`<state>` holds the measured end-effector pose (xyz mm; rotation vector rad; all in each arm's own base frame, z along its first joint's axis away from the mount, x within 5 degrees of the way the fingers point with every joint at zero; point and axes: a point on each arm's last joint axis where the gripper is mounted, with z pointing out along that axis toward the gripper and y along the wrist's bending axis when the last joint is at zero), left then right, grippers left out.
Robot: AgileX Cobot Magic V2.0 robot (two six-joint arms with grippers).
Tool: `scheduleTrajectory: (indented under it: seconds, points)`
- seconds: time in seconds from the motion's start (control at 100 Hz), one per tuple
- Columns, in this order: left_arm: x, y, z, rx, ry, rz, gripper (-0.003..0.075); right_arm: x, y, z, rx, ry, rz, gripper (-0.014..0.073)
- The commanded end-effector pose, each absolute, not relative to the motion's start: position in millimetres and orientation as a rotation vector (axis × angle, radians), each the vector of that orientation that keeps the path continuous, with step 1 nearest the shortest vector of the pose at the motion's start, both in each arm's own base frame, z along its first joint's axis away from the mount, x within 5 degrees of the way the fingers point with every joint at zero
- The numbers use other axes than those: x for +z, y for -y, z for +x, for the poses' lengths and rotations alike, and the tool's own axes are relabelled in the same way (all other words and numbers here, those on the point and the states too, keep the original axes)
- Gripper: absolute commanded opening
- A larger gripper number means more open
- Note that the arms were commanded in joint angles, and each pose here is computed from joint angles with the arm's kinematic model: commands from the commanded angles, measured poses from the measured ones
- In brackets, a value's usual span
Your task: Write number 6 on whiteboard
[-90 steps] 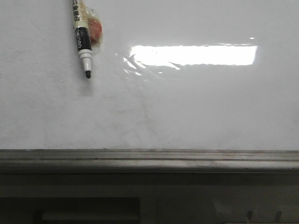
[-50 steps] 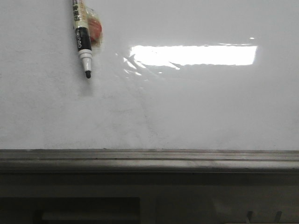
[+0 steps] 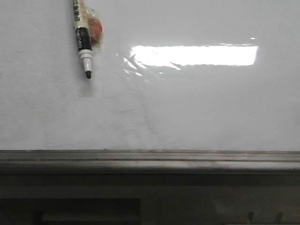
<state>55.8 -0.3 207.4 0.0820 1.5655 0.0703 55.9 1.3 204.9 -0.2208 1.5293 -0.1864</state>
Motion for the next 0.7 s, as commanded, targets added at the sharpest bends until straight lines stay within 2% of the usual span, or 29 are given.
scheduleTrajectory:
  seconds: [0.0, 0.15, 0.28, 0.54, 0.69]
  points:
    - [199.4, 0.4, 55.4, 0.085, -1.513, 0.092, -0.0020, 206.4, -1.7, 55.1, -0.192, -1.448, -0.214, -0.0066]
    - [200.1, 0.4, 55.3, 0.083, -1.505, 0.090, -0.0020, 206.7, -1.7, 55.0, -0.192, -1.445, -0.214, -0.0066]
    - [201.9, 0.5, 55.2, -0.030, -1.488, -0.015, -0.0020, 206.7, -1.7, 55.0, -0.184, -1.445, -0.206, -0.0066]
    - [201.9, 0.5, 55.2, -0.056, -1.488, -0.039, -0.0020, 208.4, -1.6, 54.8, -0.153, -1.430, -0.175, -0.0066]
    - [201.9, 0.5, 55.2, -0.209, -1.481, -0.180, -0.0020, 211.0, 0.2, 54.5, 0.060, -1.410, 0.040, -0.0066]
